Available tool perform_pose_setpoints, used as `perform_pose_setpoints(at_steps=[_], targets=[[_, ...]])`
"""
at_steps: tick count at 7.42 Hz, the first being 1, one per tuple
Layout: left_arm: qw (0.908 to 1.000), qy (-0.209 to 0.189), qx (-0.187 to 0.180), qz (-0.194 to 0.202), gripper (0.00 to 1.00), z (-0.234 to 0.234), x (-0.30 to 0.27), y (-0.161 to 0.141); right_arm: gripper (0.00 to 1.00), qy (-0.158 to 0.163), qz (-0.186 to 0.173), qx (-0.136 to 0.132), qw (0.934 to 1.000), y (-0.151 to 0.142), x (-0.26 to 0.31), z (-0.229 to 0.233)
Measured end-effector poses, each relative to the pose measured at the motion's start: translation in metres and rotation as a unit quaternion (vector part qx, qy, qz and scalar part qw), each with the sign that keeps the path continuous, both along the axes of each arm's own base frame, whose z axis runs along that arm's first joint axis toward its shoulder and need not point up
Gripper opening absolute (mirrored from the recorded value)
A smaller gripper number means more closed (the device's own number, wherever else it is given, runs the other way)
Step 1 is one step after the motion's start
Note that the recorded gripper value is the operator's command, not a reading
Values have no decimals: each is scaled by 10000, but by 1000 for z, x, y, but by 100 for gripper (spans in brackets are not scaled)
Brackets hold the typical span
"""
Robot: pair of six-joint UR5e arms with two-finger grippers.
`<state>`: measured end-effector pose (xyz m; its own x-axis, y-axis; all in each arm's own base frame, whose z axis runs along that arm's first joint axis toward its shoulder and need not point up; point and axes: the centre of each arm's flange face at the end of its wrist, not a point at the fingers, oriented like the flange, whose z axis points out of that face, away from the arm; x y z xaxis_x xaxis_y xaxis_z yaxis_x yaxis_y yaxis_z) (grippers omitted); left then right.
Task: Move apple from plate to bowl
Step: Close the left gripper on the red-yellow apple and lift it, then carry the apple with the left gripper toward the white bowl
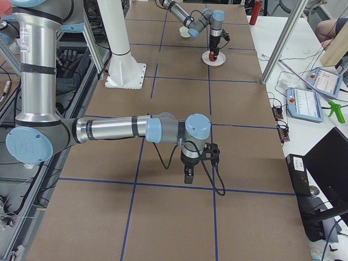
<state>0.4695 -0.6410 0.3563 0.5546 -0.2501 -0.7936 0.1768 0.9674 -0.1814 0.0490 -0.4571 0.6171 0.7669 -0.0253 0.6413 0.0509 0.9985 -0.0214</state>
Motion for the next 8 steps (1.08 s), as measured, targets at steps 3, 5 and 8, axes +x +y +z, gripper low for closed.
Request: perform_pose_setpoints(at_steps=[3, 5, 8], targets=[[9999, 54, -97, -128, 0, -6, -9, -4, 100, -2, 0, 0, 10000, 0, 0, 0], [9993, 165, -154, -302, 0, -23, -65, -6, 100, 0, 0, 0, 10000, 0, 0, 0], [9994, 179, 250, -142, 0, 25, -166, 87, 100, 0, -2, 5, 10000, 0, 0, 0]])
